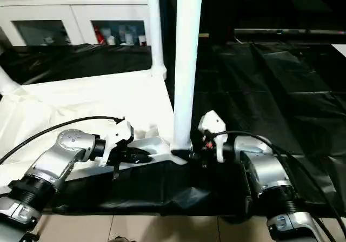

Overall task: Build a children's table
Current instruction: Rotate leg to tighten

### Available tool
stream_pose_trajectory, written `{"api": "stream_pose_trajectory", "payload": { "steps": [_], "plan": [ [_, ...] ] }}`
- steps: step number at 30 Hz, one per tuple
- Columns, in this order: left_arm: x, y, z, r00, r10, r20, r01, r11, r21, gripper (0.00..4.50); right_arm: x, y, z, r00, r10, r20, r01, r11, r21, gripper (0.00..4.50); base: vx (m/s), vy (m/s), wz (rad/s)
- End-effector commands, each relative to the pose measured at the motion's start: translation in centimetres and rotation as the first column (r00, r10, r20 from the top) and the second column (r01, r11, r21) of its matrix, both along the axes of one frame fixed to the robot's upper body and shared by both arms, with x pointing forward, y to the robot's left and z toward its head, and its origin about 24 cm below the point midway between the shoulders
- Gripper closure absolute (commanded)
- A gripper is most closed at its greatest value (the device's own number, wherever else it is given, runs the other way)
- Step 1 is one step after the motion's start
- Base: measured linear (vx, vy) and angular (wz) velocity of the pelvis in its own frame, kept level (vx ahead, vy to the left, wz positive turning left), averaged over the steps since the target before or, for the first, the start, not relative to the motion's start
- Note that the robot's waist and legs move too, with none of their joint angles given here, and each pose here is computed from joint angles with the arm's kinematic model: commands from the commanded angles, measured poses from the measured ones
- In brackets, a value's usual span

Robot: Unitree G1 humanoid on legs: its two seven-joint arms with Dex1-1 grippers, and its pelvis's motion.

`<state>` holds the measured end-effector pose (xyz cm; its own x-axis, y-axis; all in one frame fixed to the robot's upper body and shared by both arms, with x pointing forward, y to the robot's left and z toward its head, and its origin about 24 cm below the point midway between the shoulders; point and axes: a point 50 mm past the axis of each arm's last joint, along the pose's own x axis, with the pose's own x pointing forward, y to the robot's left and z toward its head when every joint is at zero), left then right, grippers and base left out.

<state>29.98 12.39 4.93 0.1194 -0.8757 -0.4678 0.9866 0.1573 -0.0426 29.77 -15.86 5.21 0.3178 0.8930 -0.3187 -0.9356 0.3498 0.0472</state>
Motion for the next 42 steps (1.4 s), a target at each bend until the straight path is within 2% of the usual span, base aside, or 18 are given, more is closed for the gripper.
{"api": "stream_pose_trajectory", "payload": {
  "steps": [1, 3, 11, 17, 19, 21, 22, 23, 25, 29, 30, 32, 36, 38, 40, 41, 42],
  "plan": [
    [-0.2, -0.9, 0.8, 0.999, -0.045, 0.01, 0.045, 0.997, -0.064, 4.5, 0.2, 0.5, 0.4, 1.0, 0.025, 0.012, -0.025, 1.0, -0.007, 0.82, 0.0, 0.0, 0.0],
    [-0.2, -0.9, 0.8, 0.999, -0.039, 0.011, 0.039, 0.997, -0.063, 4.5, 0.3, 0.6, 0.4, 1.0, 0.024, 0.007, -0.024, 1.0, -0.002, 0.82, 0.0, 0.0, 0.0],
    [-0.1, -0.7, 0.7, 1.0, -0.021, 0.012, 0.022, 0.999, -0.046, 4.5, 0.2, 0.5, 0.3, 1.0, 0.024, -0.005, -0.024, 1.0, 0.005, 1.61, 0.0, 0.0, 0.0],
    [1.1, -1.1, -0.2, 0.992, 0.11, 0.064, -0.112, 0.993, 0.028, 4.5, 0.3, 0.6, -1.4, 0.989, -0.151, 0.002, 0.151, 0.988, -0.016, 1.76, 0.0, 0.0, 0.0],
    [2.3, -2.3, -0.4, 0.969, 0.224, 0.1, -0.227, 0.974, 0.019, 4.5, 1.1, 1.2, -2.5, 0.935, -0.353, -0.012, 0.353, 0.935, -0.001, 1.77, 0.0, 0.0, 0.0],
    [3.4, -4.0, -0.1, 0.937, 0.328, 0.122, -0.328, 0.944, -0.015, 4.5, 1.6, 2.4, -3.1, 0.851, -0.522, -0.049, 0.524, 0.852, 0.024, 1.78, 0.0, 0.0, 0.0],
    [3.6, -4.2, -0.1, 0.932, 0.34, 0.124, -0.34, 0.94, -0.019, 4.5, 1.7, 2.6, -3.2, 0.842, -0.536, -0.053, 0.538, 0.842, 0.027, 1.78, 0.0, 0.0, 0.0],
    [4.2, -5.0, 0.2, 0.906, 0.395, 0.155, -0.394, 0.918, -0.038, 4.5, 1.8, 3.5, -3.2, 0.809, -0.584, -0.063, 0.587, 0.809, 0.036, 1.78, 0.0, 0.0, 0.0],
    [4.6, -5.7, 0.3, 0.883, 0.432, 0.183, -0.43, 0.901, -0.053, 4.5, 2.0, 4.5, -3.2, 0.788, -0.612, -0.064, 0.615, 0.787, 0.044, 1.78, 0.0, 0.0, 0.0],
    [4.5, -6.7, 0.4, 0.896, 0.404, 0.182, -0.401, 0.914, -0.058, 4.5, 2.0, 6.5, -2.7, 0.808, -0.587, -0.054, 0.589, 0.802, 0.094, 1.78, 0.0, 0.0, 0.0],
    [4.4, -6.9, 0.4, 0.903, 0.39, 0.181, -0.386, 0.921, -0.06, 4.5, 2.0, 6.8, -2.4, 0.818, -0.573, -0.05, 0.575, 0.811, 0.111, 1.22, 0.0, 0.0, 0.0],
    [4.4, -6.9, 0.4, 0.912, 0.369, 0.179, -0.364, 0.929, -0.059, 4.5, 2.1, 6.9, -1.9, 0.824, -0.565, -0.049, 0.565, 0.812, 0.148, 1.08, 0.0, 0.0, 0.0],
    [4.1, -5.9, 0.1, 0.938, 0.308, 0.16, -0.307, 0.951, -0.034, 4.5, 2.1, 5.9, -0.9, 0.872, -0.489, -0.035, 0.487, 0.856, 0.171, 0.82, 0.0, 0.0, 0.0],
    [3.5, -4.9, -0.2, 0.964, 0.235, 0.125, -0.235, 0.972, -0.017, 4.5, 1.8, 4.3, -0.2, 0.93, -0.367, 0.012, 0.362, 0.921, 0.142, 0.56, 0.0, 0.0, 0.0],
    [3.3, -4.7, -0.2, 0.97, 0.214, 0.115, -0.214, 0.977, -0.014, 4.5, 1.7, 3.9, 0.0, 0.942, -0.336, 0.022, 0.331, 0.935, 0.13, 0.56, 0.0, 0.0, 0.0],
    [3.0, -4.0, -0.3, 0.979, 0.174, 0.106, -0.174, 0.985, -0.014, 4.5, 1.4, 2.7, 0.4, 0.965, -0.261, 0.037, 0.255, 0.961, 0.107, 0.56, 0.0, 0.0, 0.0],
    [3.0, -4.0, -0.3, 0.979, 0.174, 0.106, -0.174, 0.985, -0.014, 4.5, 1.4, 2.7, 0.4, 0.965, -0.261, 0.037, 0.255, 0.961, 0.107, 0.56, 0.0, 0.0, 0.0]
  ]
}}
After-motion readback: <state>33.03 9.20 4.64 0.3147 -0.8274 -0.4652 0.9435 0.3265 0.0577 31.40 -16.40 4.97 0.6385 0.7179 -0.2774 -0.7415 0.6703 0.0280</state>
